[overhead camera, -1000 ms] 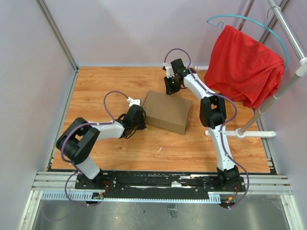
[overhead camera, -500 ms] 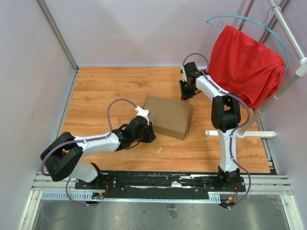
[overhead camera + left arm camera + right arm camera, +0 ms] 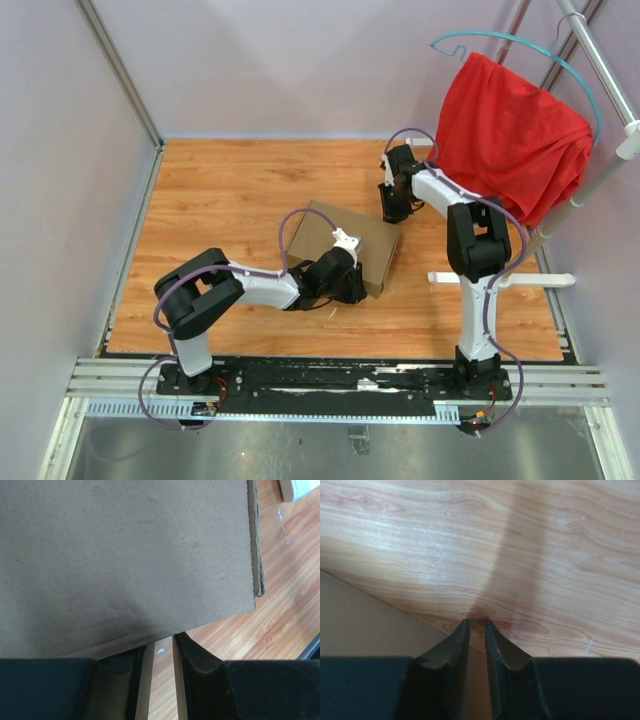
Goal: Fold the paper box
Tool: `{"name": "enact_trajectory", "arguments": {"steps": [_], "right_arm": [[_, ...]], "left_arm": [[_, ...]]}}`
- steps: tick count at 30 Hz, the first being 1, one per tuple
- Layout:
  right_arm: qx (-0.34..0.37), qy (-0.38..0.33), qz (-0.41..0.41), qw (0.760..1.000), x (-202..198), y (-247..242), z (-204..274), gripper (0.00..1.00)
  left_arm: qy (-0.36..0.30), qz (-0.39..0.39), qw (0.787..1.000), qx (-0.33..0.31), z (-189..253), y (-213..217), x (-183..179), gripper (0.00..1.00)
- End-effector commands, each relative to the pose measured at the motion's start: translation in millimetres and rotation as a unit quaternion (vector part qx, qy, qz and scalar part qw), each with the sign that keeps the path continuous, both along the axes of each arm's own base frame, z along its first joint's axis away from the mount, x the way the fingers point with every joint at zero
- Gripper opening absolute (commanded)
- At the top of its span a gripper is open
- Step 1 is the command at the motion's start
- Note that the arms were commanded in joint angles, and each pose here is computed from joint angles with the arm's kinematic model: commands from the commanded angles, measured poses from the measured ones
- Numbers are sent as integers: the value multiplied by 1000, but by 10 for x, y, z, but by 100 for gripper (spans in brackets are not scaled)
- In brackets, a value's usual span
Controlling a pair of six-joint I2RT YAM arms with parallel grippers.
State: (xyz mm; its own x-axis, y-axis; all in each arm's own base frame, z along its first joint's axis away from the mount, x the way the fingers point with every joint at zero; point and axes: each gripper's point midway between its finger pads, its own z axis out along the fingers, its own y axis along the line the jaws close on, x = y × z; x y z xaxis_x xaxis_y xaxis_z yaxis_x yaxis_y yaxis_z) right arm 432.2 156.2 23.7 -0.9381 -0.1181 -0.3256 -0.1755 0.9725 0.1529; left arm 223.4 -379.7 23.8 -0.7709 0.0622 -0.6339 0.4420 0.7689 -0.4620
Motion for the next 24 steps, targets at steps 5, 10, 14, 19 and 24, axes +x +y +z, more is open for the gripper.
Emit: {"name": "enact_trajectory", "arguments": {"steps": [5,10,14,19,24], "right_arm": [[55,3,80,995,-268,382,109,22],[53,0,166,985,-346,824,148,23],[44,-10,179,983,-260,989,193,23],[25,-47,156,986,45,978,368,24],[15,-71,117,991,166,807,577,24]], "left_arm": [[-72,72,995,3,103,-125,467,28],[-110,139,984,18,237,-52,651,29],[-121,156,980,31,300,53,663,33],[-142,160,976,36,427,191,645,42],[-151,155,973,77,467,341,632,41]]}}
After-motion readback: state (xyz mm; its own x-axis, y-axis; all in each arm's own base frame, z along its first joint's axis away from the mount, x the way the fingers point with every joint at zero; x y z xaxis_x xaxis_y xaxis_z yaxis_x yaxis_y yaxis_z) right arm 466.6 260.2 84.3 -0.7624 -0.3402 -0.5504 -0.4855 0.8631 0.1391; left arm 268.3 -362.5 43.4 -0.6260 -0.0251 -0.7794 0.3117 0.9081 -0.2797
